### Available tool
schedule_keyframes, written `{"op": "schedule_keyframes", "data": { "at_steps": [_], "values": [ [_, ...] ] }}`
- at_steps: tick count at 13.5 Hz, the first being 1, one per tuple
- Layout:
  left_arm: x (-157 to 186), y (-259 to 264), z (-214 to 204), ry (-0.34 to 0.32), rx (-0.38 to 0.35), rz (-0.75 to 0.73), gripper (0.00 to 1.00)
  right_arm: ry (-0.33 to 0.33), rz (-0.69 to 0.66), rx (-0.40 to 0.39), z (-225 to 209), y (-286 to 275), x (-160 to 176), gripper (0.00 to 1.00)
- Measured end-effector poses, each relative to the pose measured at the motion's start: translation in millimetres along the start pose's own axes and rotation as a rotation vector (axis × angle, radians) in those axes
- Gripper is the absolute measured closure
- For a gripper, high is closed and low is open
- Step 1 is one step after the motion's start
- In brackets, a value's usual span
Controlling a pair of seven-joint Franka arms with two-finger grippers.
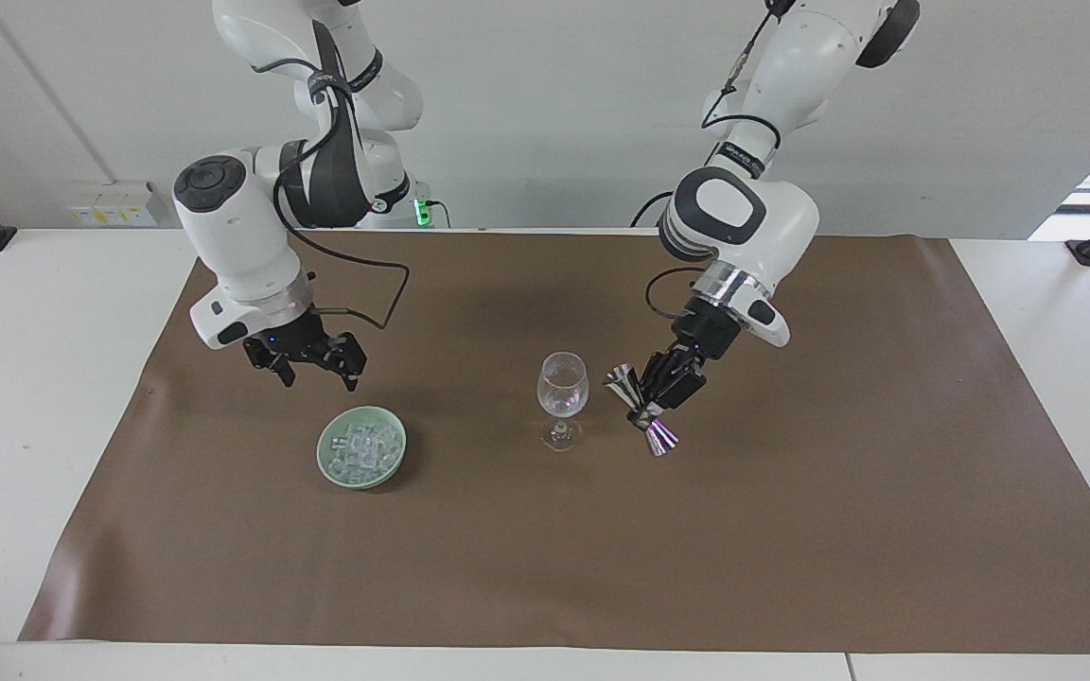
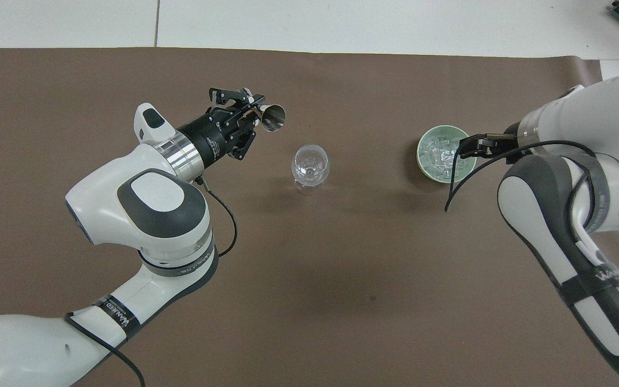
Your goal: Pour wine and add ice with both arms
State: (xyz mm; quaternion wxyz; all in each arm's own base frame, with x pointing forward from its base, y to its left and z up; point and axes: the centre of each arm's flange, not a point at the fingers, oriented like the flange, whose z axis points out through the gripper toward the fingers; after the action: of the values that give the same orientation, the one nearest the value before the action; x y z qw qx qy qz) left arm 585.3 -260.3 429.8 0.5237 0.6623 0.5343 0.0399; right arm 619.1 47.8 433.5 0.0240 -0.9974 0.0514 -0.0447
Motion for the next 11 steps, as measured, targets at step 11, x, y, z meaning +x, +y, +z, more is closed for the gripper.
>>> {"op": "schedule_keyframes", "data": {
  "at_steps": [11],
  "values": [
    [33, 27, -16, -0.163, 0.026, -0.115, 0.78, -0.018, -0.077, -0.065, 65, -17, 0, 0.0]
  ]
}}
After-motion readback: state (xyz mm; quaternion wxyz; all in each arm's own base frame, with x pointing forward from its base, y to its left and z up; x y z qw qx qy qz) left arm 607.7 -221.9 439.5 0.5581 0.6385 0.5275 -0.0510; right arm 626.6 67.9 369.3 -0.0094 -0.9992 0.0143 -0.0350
